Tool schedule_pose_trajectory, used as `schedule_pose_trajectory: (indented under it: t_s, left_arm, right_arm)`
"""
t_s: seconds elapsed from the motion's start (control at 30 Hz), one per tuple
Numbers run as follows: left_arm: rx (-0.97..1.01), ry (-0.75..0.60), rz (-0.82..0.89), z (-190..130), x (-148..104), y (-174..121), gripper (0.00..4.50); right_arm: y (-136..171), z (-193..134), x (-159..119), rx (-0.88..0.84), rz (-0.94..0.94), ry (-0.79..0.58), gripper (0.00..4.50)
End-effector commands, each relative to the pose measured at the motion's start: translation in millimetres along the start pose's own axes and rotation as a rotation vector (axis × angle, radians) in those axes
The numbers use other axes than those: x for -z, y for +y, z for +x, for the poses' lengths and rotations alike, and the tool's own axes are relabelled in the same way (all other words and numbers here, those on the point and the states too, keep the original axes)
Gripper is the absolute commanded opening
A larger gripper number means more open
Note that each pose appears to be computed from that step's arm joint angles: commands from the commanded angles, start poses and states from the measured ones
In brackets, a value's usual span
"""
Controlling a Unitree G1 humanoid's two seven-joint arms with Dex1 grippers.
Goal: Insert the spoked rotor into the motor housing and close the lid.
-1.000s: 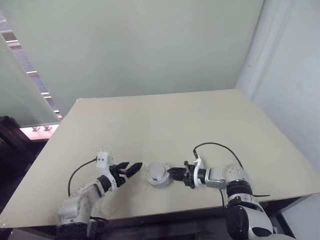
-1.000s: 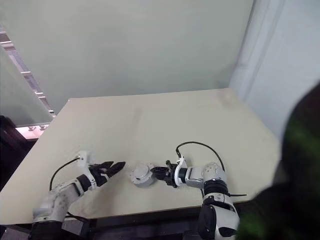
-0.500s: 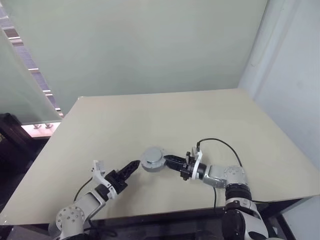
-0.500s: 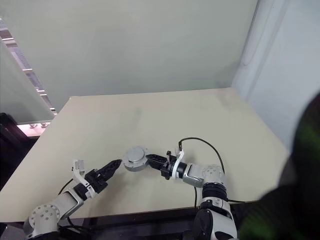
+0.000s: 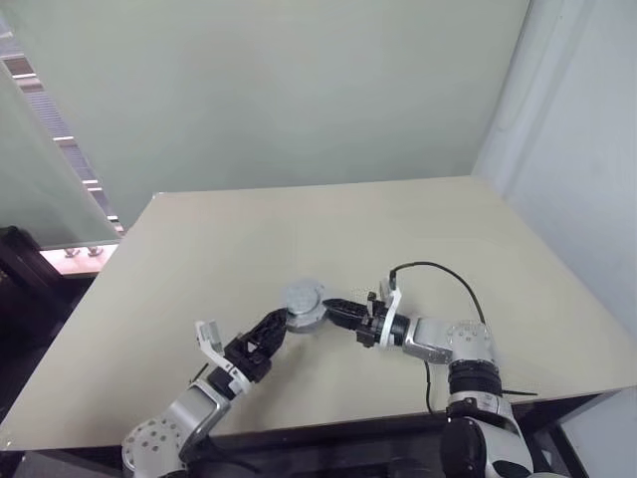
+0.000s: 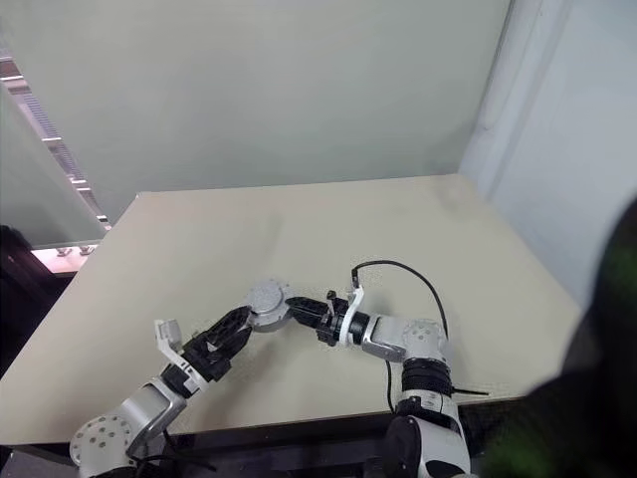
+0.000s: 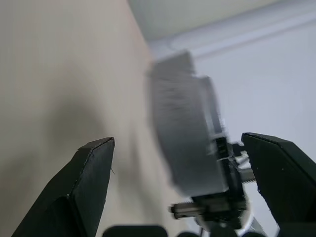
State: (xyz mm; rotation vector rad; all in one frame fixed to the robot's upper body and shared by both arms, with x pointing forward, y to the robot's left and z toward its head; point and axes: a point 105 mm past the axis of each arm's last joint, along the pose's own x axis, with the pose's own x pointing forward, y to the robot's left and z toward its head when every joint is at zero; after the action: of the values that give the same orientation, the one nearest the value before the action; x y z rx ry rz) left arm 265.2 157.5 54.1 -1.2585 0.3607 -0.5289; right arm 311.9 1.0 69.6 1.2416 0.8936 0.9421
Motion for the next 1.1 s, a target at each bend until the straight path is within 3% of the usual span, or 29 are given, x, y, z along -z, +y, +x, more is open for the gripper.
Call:
schedule_pose_trajectory:
  t_s: [0.03, 0.5, 0.6, 0.77, 1.1]
  left_arm:
    - [0.073, -0.01, 0.02, 5.1, -3.1, -17.6, 4.5]
    - [0.082, -0.01, -0.026, 23.2, -2.7, -11.9, 4.5]
    - [0.082, -0.033, -0.049, 23.2, -5.6, -8.3, 3.95]
    - [0.088, -0.074, -0.092, 20.2, -11.0, -3.0, 2.29]
    - [0.085, -0.098, -0.118, 19.6, -10.6, 4.8, 2.19]
  right_arm:
    - [39.7, 21.6, 4.8, -0.156, -0.037, 0.027, 1.2]
    - [35.9, 22.3, 14.4, -0.144, -0.023, 0.057, 1.2]
    - [34.6, 21.9, 14.7, -0.138, -0.02, 0.056, 1.2]
    - [33.9, 20.8, 13.6, -0.138, -0.012, 0.046, 1.2]
    - [29.9, 22.2, 1.8, -0.096, -0.163, -0.062, 1.2]
